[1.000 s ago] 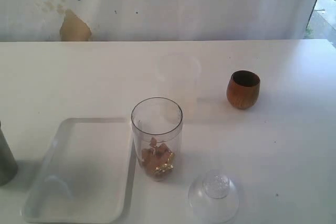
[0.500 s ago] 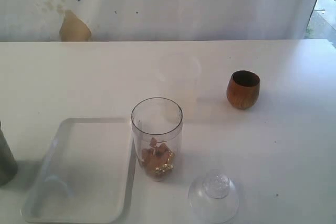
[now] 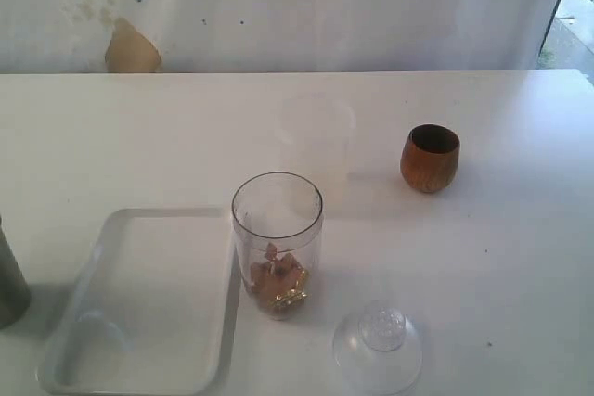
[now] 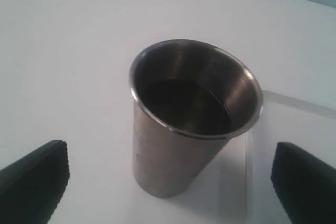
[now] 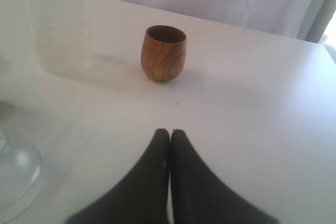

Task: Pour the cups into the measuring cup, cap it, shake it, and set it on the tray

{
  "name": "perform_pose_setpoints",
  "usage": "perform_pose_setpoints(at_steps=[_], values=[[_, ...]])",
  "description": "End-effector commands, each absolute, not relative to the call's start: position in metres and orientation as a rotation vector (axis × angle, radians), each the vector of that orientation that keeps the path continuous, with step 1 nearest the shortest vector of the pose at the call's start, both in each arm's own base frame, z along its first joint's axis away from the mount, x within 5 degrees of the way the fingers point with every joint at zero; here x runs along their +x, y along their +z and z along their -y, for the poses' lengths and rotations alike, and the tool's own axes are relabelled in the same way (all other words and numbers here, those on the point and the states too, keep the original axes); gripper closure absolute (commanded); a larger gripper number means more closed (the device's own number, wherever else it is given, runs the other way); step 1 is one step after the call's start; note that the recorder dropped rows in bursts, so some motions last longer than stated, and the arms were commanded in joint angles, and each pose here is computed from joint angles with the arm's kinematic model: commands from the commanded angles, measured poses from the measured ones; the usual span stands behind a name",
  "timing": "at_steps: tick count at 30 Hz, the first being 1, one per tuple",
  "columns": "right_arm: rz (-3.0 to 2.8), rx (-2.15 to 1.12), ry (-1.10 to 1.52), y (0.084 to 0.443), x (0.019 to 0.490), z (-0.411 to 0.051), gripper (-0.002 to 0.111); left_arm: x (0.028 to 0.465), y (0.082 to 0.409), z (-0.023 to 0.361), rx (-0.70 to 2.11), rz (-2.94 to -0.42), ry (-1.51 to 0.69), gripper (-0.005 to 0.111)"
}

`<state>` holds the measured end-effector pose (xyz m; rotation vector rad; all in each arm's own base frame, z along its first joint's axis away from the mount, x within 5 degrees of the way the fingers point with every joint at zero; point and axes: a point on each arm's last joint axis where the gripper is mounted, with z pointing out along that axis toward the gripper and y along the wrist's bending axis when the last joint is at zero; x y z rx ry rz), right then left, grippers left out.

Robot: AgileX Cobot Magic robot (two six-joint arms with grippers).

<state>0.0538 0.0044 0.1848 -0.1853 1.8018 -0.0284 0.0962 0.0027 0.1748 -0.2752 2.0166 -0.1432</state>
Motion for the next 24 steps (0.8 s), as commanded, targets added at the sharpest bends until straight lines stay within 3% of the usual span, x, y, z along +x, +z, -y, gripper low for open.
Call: perform_pose_setpoints(at_steps=[1,14,24], values=[[-1.795,-0.176,-0.028,0.184,0.054,-0.004,0.108,0.098,0.178,0.000,-0.217,-2.006,-0.141,0.002],[-1.795,-0.174,-0.027,0.184,0.054,-0.004,0.108,0.099,0.180,-0.002,-0.191,-1.917,-0.081,0.002],[-1.798,-0.174,-0.027,0.184,0.054,-0.004,0.108,0.099,0.184,0.013,0.055,-1.874,-0.127,0.002]])
